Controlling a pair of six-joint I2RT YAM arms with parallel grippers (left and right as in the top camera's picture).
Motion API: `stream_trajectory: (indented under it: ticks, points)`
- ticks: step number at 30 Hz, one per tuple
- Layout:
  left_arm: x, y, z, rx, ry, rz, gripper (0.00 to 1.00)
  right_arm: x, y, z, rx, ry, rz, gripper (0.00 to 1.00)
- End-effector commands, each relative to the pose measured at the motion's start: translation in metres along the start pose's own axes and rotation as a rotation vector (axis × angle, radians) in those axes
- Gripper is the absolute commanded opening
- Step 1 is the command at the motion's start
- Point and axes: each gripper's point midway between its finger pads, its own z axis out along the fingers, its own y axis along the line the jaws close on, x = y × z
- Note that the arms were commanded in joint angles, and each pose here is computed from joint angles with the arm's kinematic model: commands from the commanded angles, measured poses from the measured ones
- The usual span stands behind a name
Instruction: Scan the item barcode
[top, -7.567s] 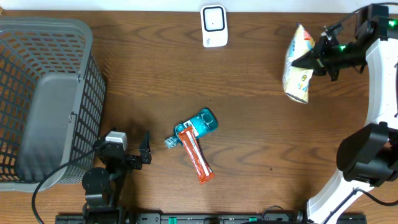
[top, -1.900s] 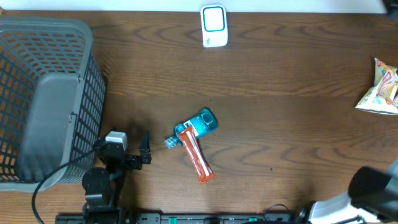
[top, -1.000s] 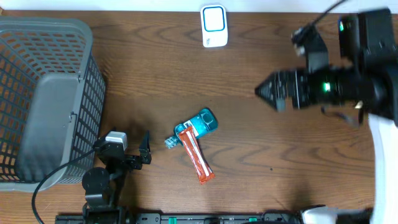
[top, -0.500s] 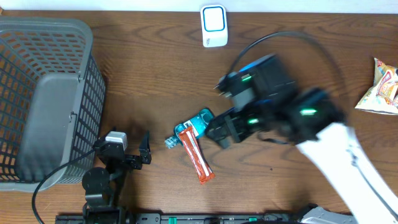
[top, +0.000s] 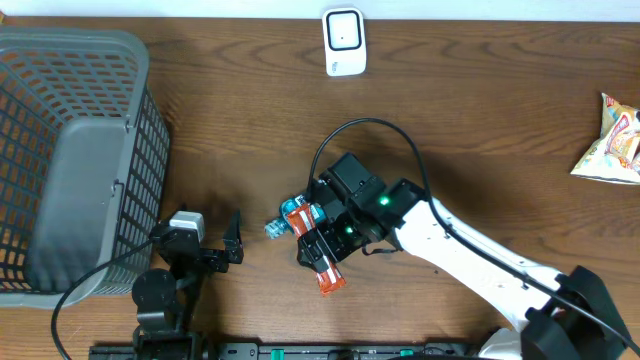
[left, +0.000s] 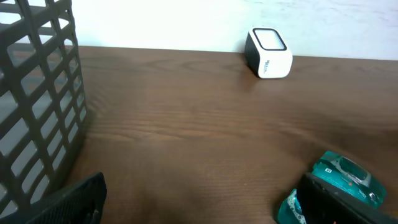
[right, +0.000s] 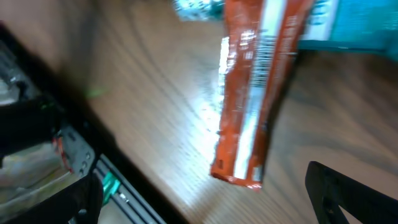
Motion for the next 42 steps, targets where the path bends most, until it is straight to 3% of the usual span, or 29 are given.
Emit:
stream_trajectory:
  ticks: [1,6,19,22,26,33,42]
  points:
    - [0.015,0.0,0.002,0.003,0.037,-0.003,0.98,0.012,0.021,0.011,-0.153,0.069,-0.125,0.99]
    - [0.015,0.0,0.002,0.003,0.037,-0.003,0.98,0.014,0.02,0.023,-0.195,0.092,-0.246,0.99]
    - [0.015,0.0,0.002,0.003,0.037,-0.003,0.98,0.007,0.006,0.03,-0.129,0.083,-0.166,0.99]
    - [0.015,0.0,0.002,0.003,0.037,-0.003,0.98,0.008,-0.001,0.036,-0.029,0.08,-0.171,0.99]
    - [0.015,0.0,0.002,0.003,0.037,-0.003,0.98,0.004,-0.018,0.043,0.207,0.03,-0.05,0.98]
    - [0.015,0.0,0.002,0.003,0.037,-0.003,0.98,-0.014,-0.042,0.032,0.541,-0.18,0.105,0.95]
    - [0.015,0.0,0.002,0.003,0.037,-0.003,0.98,-0.027,-0.047,0.044,0.591,-0.284,0.204,0.88]
